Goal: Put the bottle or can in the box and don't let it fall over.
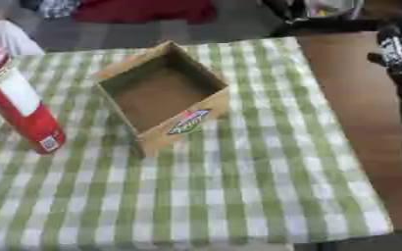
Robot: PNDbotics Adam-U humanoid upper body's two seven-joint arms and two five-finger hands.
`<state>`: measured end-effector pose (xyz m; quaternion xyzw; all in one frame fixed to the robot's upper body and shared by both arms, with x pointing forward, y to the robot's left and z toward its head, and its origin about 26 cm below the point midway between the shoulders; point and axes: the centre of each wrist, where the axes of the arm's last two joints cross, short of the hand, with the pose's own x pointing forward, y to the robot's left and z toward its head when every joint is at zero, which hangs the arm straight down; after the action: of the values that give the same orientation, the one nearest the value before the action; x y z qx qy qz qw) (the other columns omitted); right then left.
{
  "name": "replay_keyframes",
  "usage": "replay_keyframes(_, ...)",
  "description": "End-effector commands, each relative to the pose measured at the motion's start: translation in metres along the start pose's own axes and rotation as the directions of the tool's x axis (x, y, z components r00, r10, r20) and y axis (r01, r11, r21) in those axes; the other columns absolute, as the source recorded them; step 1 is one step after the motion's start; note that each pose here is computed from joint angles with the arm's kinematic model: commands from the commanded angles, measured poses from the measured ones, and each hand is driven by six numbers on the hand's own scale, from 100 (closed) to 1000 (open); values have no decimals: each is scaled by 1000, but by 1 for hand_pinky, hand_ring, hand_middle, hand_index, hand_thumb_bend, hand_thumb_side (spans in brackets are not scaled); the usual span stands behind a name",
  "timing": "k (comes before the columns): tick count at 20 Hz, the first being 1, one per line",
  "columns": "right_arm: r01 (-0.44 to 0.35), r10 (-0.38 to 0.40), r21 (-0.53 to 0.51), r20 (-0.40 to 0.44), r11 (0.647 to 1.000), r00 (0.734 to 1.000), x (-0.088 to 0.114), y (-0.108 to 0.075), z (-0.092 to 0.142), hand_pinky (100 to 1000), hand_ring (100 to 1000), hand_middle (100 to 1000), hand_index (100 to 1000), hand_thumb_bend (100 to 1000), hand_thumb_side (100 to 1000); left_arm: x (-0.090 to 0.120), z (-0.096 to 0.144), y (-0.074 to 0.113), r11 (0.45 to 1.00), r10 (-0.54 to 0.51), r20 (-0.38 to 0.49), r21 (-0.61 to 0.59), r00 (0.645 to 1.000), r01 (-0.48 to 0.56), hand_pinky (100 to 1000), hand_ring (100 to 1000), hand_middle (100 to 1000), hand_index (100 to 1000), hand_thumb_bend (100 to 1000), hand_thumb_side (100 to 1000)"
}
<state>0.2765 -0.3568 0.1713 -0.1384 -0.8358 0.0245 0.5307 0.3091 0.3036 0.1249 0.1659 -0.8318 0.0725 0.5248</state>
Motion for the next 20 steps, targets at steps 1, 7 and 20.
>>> replay_keyframes(1, -14, 14, -13, 23, 1000, 1000, 7, -4, -2, 838, 936, 877, 919, 100, 543, 7, -4, 3, 1000, -7, 29, 2, 1000, 7, 766, 919, 917, 842, 100, 702)
replay_keyframes(7, -13, 13, -13, 23, 1000, 1000, 7, -4, -2, 838, 935, 876, 916, 100, 543, 5, -4, 2, 999, -27, 12, -19, 1000, 27, 797, 954, 946, 880, 100, 593)
replay_keyframes(20, -8, 8, -15, 18, 1000, 1000, 7, -4, -2, 836, 927, 865, 911, 100, 542, 1, -4, 5, 946, -277, -64, -195, 959, 260, 891, 1000, 994, 897, 122, 100)
